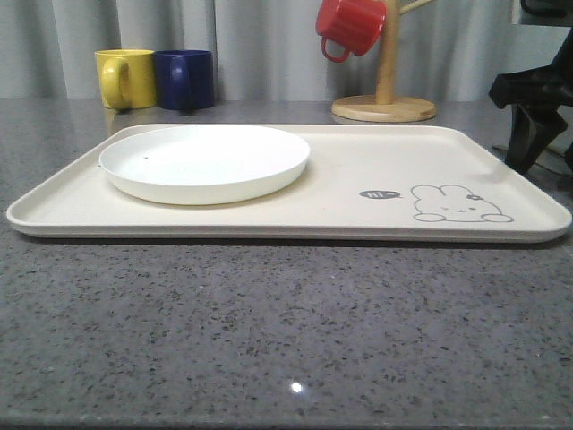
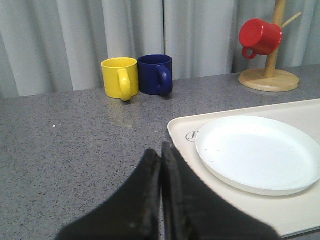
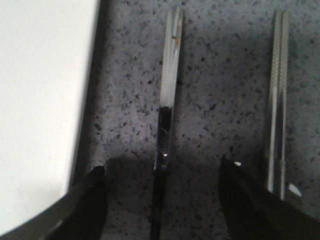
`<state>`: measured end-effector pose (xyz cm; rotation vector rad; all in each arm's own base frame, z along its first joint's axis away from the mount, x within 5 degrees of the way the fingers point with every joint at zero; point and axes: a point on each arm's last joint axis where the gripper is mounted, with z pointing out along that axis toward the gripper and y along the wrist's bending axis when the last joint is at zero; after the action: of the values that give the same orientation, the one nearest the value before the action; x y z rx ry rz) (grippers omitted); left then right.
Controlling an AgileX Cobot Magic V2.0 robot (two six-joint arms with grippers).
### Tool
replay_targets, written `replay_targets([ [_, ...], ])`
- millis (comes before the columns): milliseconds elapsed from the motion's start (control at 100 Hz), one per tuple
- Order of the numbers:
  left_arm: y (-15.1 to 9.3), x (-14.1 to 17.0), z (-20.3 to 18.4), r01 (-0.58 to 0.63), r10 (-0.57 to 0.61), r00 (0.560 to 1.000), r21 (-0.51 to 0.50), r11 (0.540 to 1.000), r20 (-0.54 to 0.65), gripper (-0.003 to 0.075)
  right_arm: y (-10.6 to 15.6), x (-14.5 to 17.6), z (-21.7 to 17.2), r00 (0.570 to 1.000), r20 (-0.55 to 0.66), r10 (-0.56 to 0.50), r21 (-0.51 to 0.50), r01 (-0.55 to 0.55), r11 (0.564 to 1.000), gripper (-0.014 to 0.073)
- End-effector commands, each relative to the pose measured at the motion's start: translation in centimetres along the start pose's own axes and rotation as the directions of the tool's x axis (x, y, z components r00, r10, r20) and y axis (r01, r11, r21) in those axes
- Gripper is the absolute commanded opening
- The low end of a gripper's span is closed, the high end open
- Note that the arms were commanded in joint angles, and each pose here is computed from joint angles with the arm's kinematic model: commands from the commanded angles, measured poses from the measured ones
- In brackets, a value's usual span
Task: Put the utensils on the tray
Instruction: 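Grasp the silver fork with the right gripper and lift it, then lower the fork onto the tray beside the plate and open the right gripper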
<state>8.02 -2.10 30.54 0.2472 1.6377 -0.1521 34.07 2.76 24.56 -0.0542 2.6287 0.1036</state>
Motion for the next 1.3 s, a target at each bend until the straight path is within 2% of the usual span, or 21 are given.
replay_targets([
  [0,0.2,-1.6,-0.1,0.019,-0.017,0.995,-0.018,1.0,0.101,-0.0017,0.2,-1.2,-1.4,0.996,0.083,-0.018,0.0,0.019,1.0,0.048],
  [100,0.2,-1.6,-0.1,0.019,-0.017,0.995,-0.018,1.0,0.101,-0.0017,0.2,-1.2,-1.3,0.997,0.078,-0.018,0.0,0.018,1.0,0.0385],
  [290,0.2,-1.6,-0.1,0.019,-0.017,0.995,-0.018,1.0,0.101,-0.0017,0.2,-1.1,-1.3,0.998,0.067,-0.018,-0.001,0.018,1.0,0.0048],
  [410,0.2,-1.6,-0.1,0.019,-0.017,0.995,-0.018,1.0,0.101,-0.0017,0.2,-1.0,-1.3,0.998,0.058,-0.018,-0.001,0.018,1.0,-0.0065],
  [660,0.2,-1.6,-0.1,0.019,-0.017,0.995,-0.018,1.0,0.101,-0.0017,0.3,-1.4,-2.0,0.998,0.063,-0.012,-0.003,0.013,1.0,-0.0068],
  [860,0.2,-1.6,-0.1,0.019,-0.017,0.995,-0.018,1.0,0.101,-0.0017,0.9,-2.8,-6.1,0.992,0.114,0.053,-0.023,-0.051,0.998,-0.0062],
  [1090,0.2,-1.6,-0.1,0.019,-0.017,0.995,-0.018,1.0,0.101,-0.0017,4.3,-3.2,-10.9,0.974,0.177,0.14,-0.072,-0.129,0.989,-0.0057],
  [1290,0.2,-1.6,-0.1,0.019,-0.017,0.995,-0.018,1.0,0.101,-0.0017,8.9,-2.5,-10.9,0.969,0.194,0.153,-0.043,-0.148,0.988,-0.0057],
])
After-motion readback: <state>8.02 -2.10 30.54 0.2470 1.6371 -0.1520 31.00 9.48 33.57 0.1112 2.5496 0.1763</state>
